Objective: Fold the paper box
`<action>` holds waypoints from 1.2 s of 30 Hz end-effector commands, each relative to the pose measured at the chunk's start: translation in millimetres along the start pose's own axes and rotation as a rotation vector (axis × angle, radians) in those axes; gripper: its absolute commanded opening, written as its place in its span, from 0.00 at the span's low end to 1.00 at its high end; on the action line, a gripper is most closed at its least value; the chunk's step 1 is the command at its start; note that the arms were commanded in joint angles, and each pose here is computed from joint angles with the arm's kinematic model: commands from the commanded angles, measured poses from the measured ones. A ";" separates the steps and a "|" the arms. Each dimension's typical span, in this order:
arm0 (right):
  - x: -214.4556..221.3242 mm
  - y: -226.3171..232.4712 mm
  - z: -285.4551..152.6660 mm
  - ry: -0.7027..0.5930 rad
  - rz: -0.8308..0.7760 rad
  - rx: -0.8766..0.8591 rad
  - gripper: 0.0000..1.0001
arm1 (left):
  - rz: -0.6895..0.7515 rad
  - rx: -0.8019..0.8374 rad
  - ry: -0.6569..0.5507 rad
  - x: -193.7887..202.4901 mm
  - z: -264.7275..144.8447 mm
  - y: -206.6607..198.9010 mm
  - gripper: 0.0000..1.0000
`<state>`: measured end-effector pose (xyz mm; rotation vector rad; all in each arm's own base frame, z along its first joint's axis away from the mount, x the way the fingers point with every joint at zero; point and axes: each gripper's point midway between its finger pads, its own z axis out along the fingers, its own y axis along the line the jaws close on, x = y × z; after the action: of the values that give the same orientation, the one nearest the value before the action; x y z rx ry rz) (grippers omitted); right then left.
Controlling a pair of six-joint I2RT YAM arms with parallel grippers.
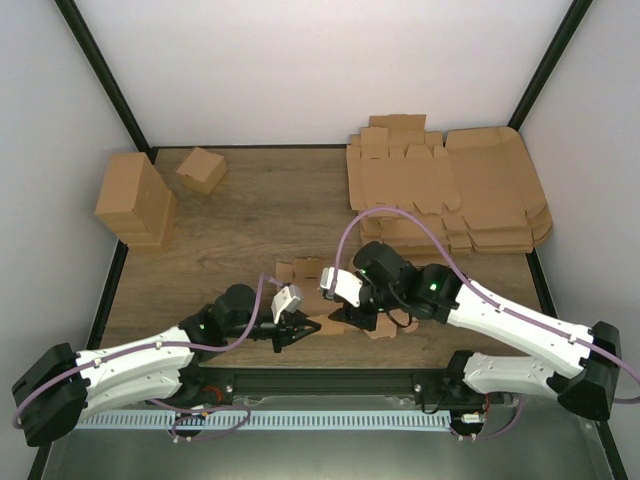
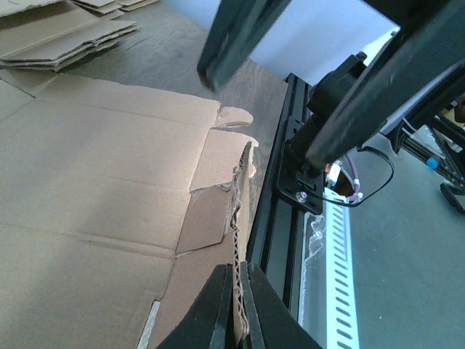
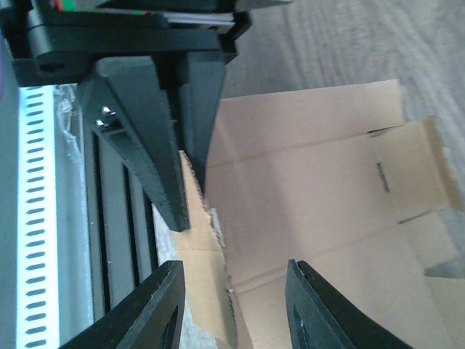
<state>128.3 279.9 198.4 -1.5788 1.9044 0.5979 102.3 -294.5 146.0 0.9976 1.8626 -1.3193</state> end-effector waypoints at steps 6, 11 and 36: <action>3.2 9.8 15.1 0.059 -0.004 -0.090 0.34 | 0.027 0.030 -0.019 -9.6 -0.5 -8.3 0.04; 3.3 8.9 22.1 0.065 0.001 -0.096 0.33 | 0.026 0.030 -0.017 -9.1 0.1 -7.6 0.04; -4.9 8.7 6.4 0.021 -0.011 -0.074 0.12 | 0.012 0.014 0.046 3.6 8.8 0.9 0.04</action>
<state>121.5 283.4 174.2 -1.6659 1.9719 0.6194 104.1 -299.0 131.8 1.0201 1.9252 -1.3039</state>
